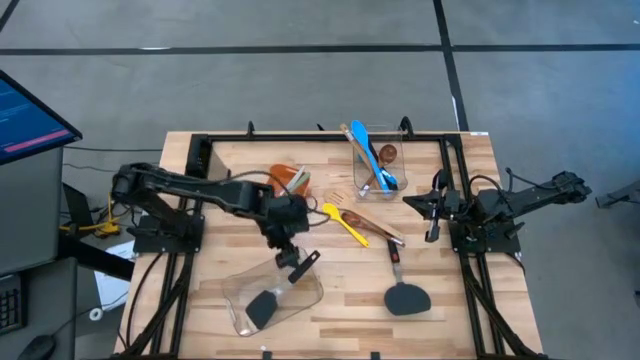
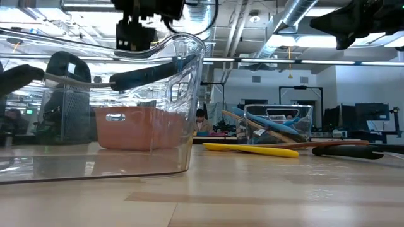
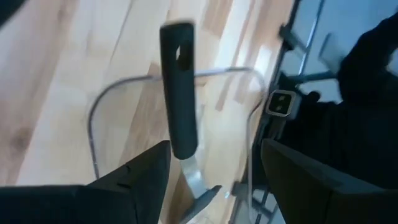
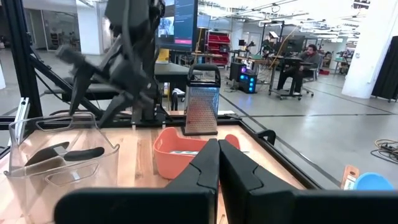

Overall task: Pick & Place Kitchen Items
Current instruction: Adjust the bottom transparent bin

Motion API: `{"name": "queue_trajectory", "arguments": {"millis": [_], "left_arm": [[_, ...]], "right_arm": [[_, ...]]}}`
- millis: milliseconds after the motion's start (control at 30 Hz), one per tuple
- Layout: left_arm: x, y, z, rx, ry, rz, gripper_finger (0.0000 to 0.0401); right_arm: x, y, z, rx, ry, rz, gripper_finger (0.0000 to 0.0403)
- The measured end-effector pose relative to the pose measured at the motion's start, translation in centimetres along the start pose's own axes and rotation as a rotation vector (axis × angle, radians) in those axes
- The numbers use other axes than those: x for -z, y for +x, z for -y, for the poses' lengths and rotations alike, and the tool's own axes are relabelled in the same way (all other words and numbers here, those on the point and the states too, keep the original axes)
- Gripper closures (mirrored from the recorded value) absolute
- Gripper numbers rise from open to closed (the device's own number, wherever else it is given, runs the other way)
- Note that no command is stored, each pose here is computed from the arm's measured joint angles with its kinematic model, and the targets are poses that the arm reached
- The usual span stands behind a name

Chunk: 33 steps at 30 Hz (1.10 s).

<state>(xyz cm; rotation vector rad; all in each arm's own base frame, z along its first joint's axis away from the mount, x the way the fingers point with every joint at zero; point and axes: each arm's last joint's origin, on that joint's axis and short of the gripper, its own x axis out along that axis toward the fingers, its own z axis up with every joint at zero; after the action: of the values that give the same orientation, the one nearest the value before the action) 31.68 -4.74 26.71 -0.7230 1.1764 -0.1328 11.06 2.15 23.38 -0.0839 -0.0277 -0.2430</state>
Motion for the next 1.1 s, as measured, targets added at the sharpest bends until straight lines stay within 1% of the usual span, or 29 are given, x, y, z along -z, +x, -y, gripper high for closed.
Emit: {"name": "queue_trajectory", "arguments": {"millis": [167, 333, 500, 633, 700, 767, 800, 900, 1033, 1100], "left_arm": [[0.3, -3.8, 0.3, 0.043, 0.022, 0.114, 0.0181], [0.5, -6.9, 1.0, 0.0, 0.173, 0.325, 0.0214], [0.3, -7.5, 2.6, 0.058, 0.33, 0.435, 0.0276], [0.2, -7.1, 3.3, 0.064, 0.442, 0.466, 0.0331], [0.2, -6.7, 2.9, 0.018, 0.446, 0.466, 0.036], [0.1, -6.2, 1.9, -0.043, 0.421, 0.48, 0.0388], [0.1, -5.8, 1.2, -0.074, 0.4, 0.475, 0.0394], [0.3, -4.7, -0.8, -0.125, 0.329, 0.435, 0.0396], [1.0, -2.9, -3.4, -0.163, 0.266, 0.387, 0.04], [1.3, -2.1, -4.3, -0.166, 0.236, 0.381, 0.04]], "right_arm": [[0.0, 0.0, 0.0, 0.0, 0.0, 0.0, 0.0402], [0.0, 0.0, 0.0, 0.0, 0.0, 0.0, 0.0402], [0.0, 0.0, 0.0, 0.0, 0.0, 0.0, 0.0402], [0.0, 0.0, 0.0, 0.0, 0.0, 0.0, 0.0402], [0.0, 0.0, 0.0, 0.0, 0.0, 0.0, 0.0402], [0.0, 0.0, 0.0, 0.0, 0.004, 0.0, 0.0402], [0.0, 0.0, 0.0, 0.0, 0.009, 0.0, 0.0402], [0.0, 0.0, 0.0, 0.0, 0.009, 0.0, 0.0402], [0.0, 0.0, 0.0, 0.0, 0.009, 0.0, 0.0402], [0.0, 0.0, 0.0, 0.0, 0.009, 0.001, 0.0402]]}}
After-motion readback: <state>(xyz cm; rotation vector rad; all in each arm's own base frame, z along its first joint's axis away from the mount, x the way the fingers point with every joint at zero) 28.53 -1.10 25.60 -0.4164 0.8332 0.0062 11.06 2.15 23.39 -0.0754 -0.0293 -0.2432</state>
